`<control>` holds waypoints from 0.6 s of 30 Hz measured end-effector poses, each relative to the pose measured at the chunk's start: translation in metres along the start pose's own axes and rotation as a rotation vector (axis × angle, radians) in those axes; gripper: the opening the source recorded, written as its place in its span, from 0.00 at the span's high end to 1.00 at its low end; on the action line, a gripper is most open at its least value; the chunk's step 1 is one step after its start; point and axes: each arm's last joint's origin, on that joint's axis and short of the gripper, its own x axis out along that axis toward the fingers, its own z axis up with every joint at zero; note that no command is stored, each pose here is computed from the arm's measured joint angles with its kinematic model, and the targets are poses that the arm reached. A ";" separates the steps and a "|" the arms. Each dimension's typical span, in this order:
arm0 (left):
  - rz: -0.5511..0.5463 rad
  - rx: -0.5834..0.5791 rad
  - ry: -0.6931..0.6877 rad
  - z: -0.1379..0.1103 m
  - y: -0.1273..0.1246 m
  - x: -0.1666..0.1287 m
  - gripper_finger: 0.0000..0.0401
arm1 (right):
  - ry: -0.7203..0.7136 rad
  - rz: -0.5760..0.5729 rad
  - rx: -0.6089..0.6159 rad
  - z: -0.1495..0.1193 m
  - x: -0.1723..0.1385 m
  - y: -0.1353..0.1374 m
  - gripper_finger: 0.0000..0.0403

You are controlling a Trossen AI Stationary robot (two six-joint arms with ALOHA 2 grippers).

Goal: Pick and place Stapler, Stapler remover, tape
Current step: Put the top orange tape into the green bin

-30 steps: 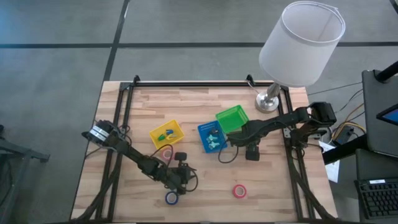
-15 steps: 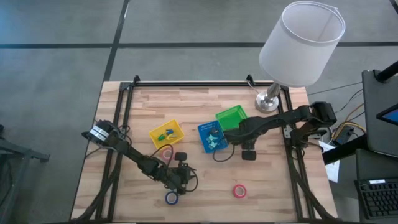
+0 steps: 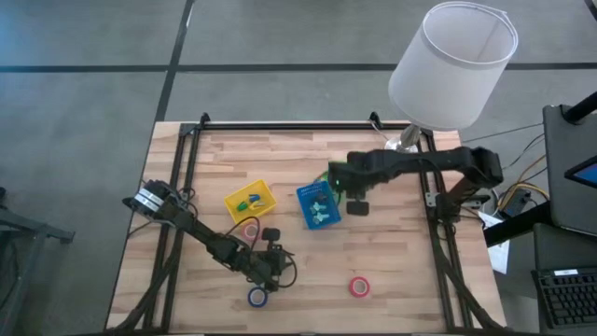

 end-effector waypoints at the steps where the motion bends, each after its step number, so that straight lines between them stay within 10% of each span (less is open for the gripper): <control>1: 0.000 0.001 0.000 0.000 0.000 0.000 0.70 | -0.007 -0.004 0.020 0.001 0.003 -0.007 0.75; 18: 0.001 0.004 0.007 -0.001 0.000 0.000 0.70 | 0.089 0.219 0.291 -0.004 0.076 -0.057 0.72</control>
